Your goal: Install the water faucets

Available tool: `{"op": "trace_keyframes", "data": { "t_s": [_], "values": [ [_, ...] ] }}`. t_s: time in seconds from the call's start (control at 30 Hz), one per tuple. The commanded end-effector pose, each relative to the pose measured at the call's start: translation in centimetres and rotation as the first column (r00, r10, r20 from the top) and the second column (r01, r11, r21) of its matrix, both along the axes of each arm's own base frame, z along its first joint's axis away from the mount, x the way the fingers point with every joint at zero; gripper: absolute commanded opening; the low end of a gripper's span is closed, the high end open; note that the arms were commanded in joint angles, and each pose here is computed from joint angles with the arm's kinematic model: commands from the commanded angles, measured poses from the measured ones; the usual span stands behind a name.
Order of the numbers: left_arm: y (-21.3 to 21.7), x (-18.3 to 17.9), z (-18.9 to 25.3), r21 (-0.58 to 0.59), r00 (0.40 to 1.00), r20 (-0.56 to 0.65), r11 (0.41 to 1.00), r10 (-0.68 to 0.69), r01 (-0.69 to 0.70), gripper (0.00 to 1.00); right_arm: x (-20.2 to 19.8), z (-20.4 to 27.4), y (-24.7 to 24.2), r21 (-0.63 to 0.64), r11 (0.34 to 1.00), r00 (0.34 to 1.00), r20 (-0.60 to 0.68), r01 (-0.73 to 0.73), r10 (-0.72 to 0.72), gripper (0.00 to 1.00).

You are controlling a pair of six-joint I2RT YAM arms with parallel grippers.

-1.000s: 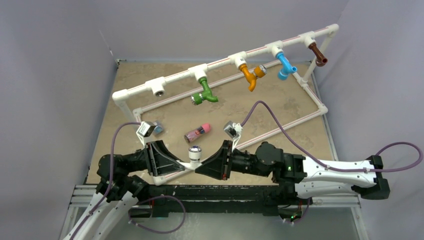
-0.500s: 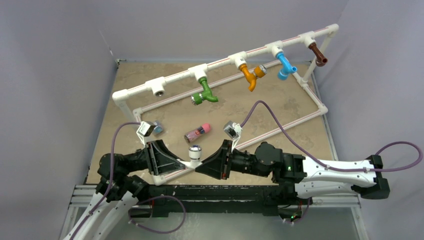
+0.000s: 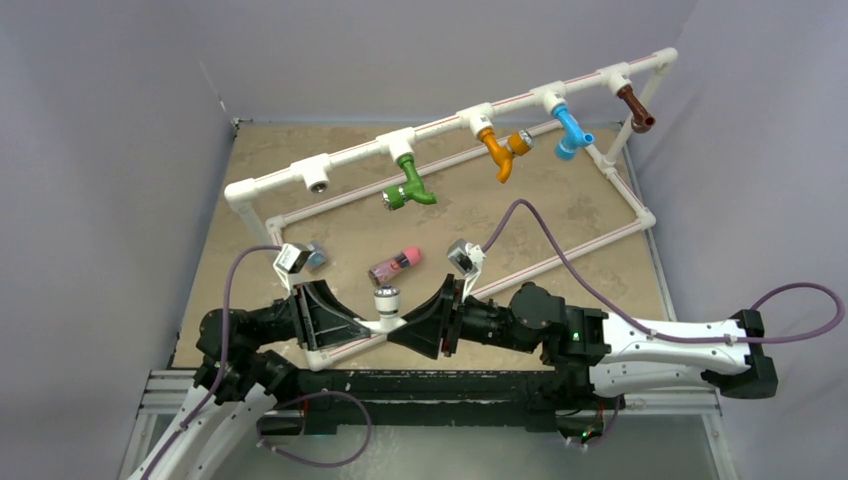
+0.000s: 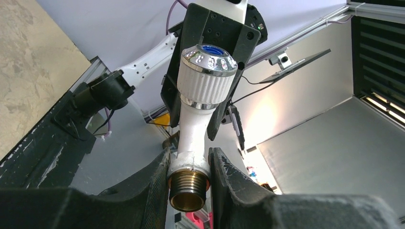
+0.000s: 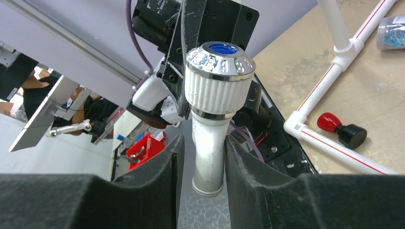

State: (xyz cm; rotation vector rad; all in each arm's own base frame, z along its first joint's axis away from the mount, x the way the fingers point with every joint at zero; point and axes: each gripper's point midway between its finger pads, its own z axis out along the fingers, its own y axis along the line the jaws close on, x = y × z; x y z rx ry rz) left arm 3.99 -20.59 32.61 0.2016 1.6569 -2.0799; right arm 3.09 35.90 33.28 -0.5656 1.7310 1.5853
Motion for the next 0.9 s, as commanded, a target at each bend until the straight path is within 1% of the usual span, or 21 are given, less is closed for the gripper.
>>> {"op": "trace_keyframes", "data": {
  "t_s": [0.0,0.1,0.17,0.2,0.27,0.5,0.57,0.63,0.67,0.77,0.87],
  "values": [
    [0.0,0.3,-0.2,-0.007,1.0,-0.015,1.0,0.006,-0.006,0.0,-0.2,3.8,0.1,0.135,0.991,1.0,0.026,-0.012,0.009,0.37],
    [0.0,0.2,-0.2,-0.005,1.0,-0.015,1.0,0.002,-0.002,0.0,-0.2,3.8,0.1,0.135,0.991,1.0,0.026,-0.009,0.005,0.36],
    [-0.1,0.2,-0.3,-0.004,1.0,-0.016,1.0,0.003,-0.003,0.0,-0.2,3.8,0.0,0.135,0.991,1.0,0.026,-0.008,0.005,0.34],
    [-0.1,0.2,-0.3,-0.004,1.0,-0.017,1.0,0.002,-0.002,0.0,-0.1,3.8,0.0,0.136,0.991,1.0,0.027,-0.006,0.003,0.3],
    [-0.1,0.2,-0.3,-0.003,1.0,-0.015,1.0,0.001,-0.001,0.0,0.0,3.8,0.0,0.135,0.991,1.0,0.026,0.0,-0.004,0.0],
    [-0.1,0.2,-0.5,0.006,1.0,-0.024,1.0,-0.003,0.004,0.0,0.6,3.6,-0.2,0.134,0.99,0.999,0.021,0.038,-0.041,0.0],
    [-0.1,0.2,-0.5,0.012,1.0,-0.022,1.0,-0.001,0.001,0.16,1.0,3.7,-0.4,0.131,0.99,0.998,0.022,0.058,-0.061,0.0],
    [-0.1,0.2,-0.6,0.024,1.0,-0.022,1.0,0.006,-0.005,0.28,1.5,3.6,-0.4,0.117,0.989,0.995,0.034,0.086,-0.091,0.0],
    [-0.1,0.3,-0.7,0.032,1.0,-0.022,0.999,0.013,-0.012,0.32,1.6,3.5,-0.4,0.109,0.99,0.995,0.036,0.089,-0.094,0.0],
    [-0.1,0.4,-1.1,0.053,0.999,-0.029,0.998,0.023,-0.021,0.38,1.8,3.3,-0.5,0.093,0.99,0.993,0.04,0.103,-0.107,0.0],
    [-0.1,0.7,-1.5,0.084,0.998,-0.039,0.996,0.044,-0.041,0.54,2.1,3.1,-0.6,0.08,0.99,0.992,0.048,0.117,-0.121,0.0]
  ]
}}
